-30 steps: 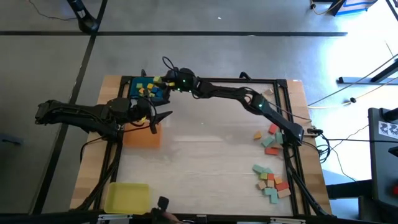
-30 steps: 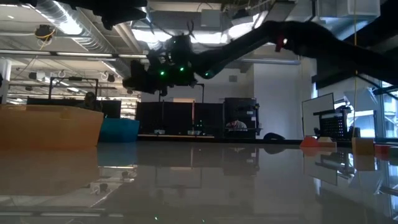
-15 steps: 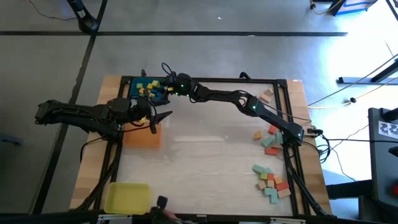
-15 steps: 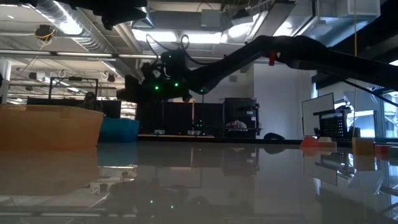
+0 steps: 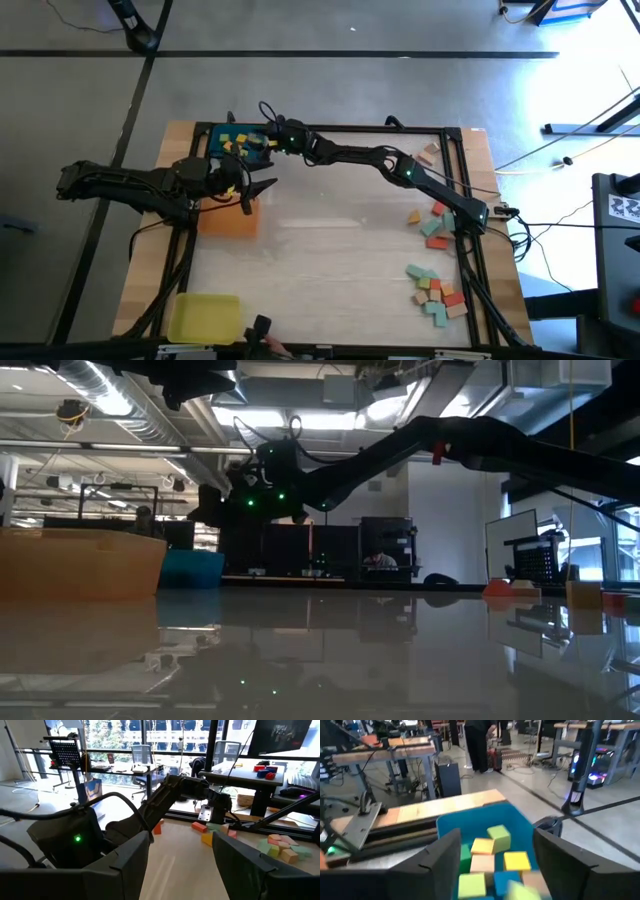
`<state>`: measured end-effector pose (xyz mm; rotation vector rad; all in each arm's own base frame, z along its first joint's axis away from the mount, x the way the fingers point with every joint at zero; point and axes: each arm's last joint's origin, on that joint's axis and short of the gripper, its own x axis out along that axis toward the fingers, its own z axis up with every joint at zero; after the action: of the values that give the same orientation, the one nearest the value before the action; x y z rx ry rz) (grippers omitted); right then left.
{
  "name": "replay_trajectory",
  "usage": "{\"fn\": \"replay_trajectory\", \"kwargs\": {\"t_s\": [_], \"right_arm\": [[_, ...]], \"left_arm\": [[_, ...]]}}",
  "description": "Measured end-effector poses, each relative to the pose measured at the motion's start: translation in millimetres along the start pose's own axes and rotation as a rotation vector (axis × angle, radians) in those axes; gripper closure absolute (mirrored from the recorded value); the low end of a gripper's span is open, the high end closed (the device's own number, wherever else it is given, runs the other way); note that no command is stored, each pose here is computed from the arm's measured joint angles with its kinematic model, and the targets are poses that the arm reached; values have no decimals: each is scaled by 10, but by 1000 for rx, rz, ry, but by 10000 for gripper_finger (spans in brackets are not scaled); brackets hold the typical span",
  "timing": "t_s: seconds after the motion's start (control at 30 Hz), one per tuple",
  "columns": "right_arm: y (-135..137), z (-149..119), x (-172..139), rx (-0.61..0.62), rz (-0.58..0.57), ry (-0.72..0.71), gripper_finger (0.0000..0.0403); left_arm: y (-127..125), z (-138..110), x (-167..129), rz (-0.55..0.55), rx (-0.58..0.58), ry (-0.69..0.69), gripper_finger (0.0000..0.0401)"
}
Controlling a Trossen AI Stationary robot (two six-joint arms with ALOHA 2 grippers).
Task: Sort blocks by size
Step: Put the light green cube block into the blue bin
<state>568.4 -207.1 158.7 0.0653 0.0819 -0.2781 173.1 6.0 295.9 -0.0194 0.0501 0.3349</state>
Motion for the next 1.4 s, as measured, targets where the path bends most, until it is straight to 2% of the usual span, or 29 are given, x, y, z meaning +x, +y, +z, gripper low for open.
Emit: {"fn": "replay_trajectory", "kwargs": {"t_s": [0.17, 0.37, 0.63, 0.73, 0.87, 1.1, 1.4], "right_arm": [[19, 59, -31, 33, 43, 62, 137], [48, 577, -212, -13, 67, 109, 135], [-24, 930, -500, -103, 61, 298, 134], [-45, 1116, -647, -120, 117, 339, 134], [-7, 1354, -882, -136, 194, 412, 134], [132, 1774, -1413, -159, 240, 568, 134], [363, 2243, -2231, -167, 245, 761, 134]], "left_arm": [[-1, 0, 0, 0, 0, 0, 196], [-2, -1, -1, -1, -49, 1, 196], [-1, -25, -1, 0, -33, 24, 196], [-2, -30, -2, 0, -31, 29, 196], [-2, -27, -1, 0, -26, 26, 196], [-5, -17, -2, -3, 3, 17, 196], [-81, -14, -20, -48, 30, 9, 196]]}}
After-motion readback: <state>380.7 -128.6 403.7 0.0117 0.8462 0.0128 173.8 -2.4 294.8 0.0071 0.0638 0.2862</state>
